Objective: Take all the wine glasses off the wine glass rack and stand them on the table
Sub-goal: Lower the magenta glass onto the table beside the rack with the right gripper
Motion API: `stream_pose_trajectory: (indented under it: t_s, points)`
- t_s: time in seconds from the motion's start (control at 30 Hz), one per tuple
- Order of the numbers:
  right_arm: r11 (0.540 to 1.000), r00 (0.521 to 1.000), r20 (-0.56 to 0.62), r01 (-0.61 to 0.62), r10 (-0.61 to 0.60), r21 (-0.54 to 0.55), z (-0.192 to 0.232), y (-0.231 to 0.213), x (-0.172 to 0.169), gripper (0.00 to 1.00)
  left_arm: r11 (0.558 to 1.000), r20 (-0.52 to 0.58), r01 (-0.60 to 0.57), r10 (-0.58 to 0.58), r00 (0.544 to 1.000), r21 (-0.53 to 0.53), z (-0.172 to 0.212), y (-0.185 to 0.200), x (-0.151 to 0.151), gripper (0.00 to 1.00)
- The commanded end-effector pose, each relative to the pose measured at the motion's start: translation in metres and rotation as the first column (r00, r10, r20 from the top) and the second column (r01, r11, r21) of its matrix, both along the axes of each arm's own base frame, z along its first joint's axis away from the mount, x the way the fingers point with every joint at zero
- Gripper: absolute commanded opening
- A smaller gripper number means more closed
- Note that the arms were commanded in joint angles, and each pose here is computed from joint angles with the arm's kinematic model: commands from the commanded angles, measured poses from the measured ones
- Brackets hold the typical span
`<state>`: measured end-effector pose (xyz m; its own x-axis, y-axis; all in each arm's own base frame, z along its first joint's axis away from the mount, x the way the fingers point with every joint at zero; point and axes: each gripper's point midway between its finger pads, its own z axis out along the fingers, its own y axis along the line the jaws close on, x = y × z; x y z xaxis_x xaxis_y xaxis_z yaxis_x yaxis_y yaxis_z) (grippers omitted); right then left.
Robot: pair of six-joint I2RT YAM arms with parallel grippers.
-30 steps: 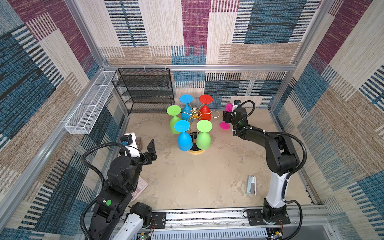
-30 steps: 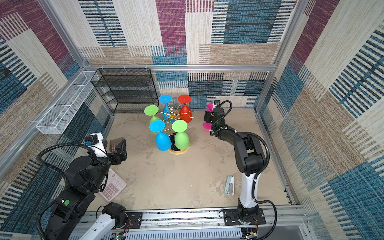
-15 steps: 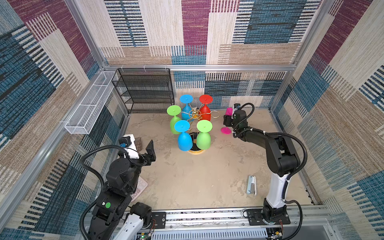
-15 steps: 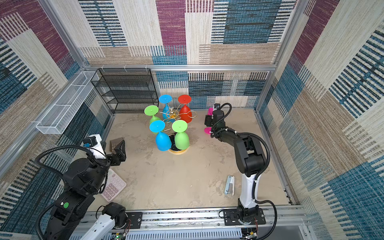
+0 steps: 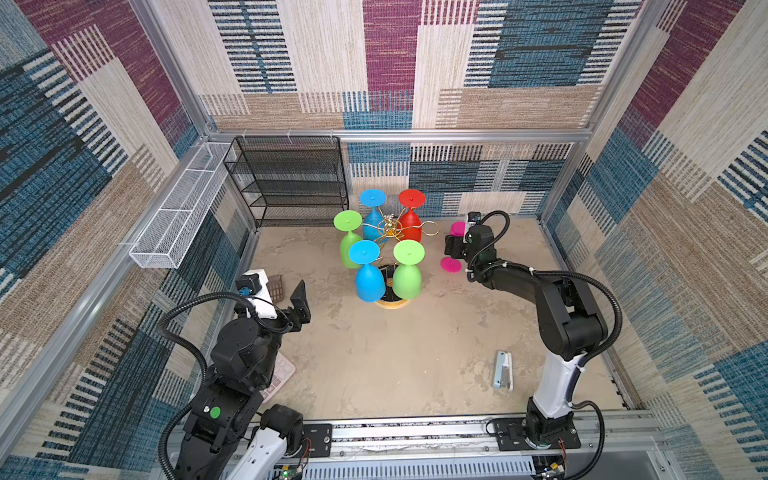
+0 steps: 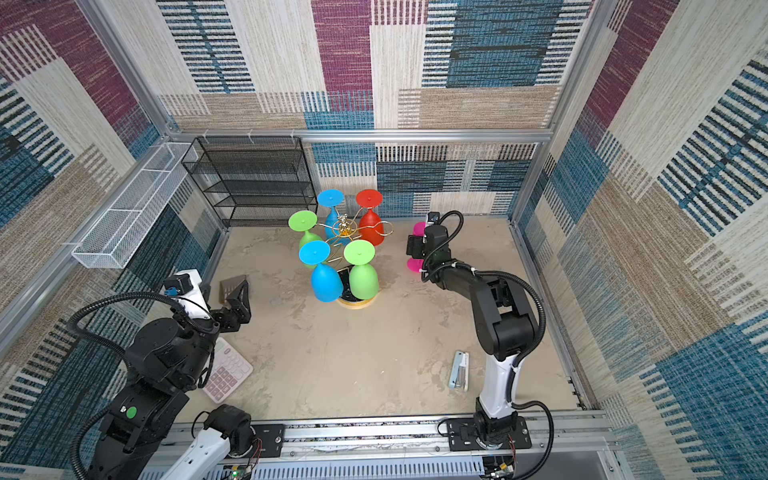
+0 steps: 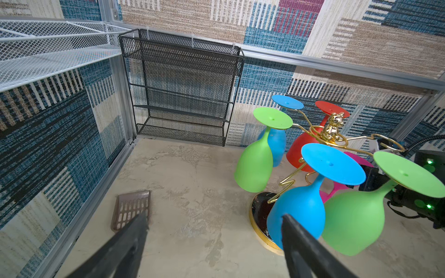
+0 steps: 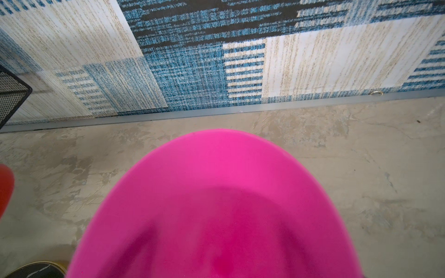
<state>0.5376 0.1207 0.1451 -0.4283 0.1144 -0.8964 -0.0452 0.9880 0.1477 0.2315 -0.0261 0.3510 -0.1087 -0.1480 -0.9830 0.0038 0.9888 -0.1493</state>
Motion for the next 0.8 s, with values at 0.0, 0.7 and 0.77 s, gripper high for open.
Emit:
stream_pose_trajectory:
  t_s: [0.0,0.7,0.77]
  points:
    - [1.000,0.999,0.035,0.002,-0.003,0.029,0.012,0.002,-0.001,0.92,1.000,0.030,-0.011,0.012,0.999,-0.022,0.007,0.002,0.001,0.89]
    - [0.990,0.997,0.044,-0.061,0.056,0.128,0.041,0.011,-0.044,0.99,0.999,0.049,-0.008,0.010,0.999,-0.054,0.007,-0.001,0.006,0.89]
    - [0.988,0.997,0.052,-0.069,0.062,0.136,0.050,0.012,-0.048,0.99,0.998,0.049,-0.013,0.016,0.999,-0.058,0.007,-0.001,0.007,0.89]
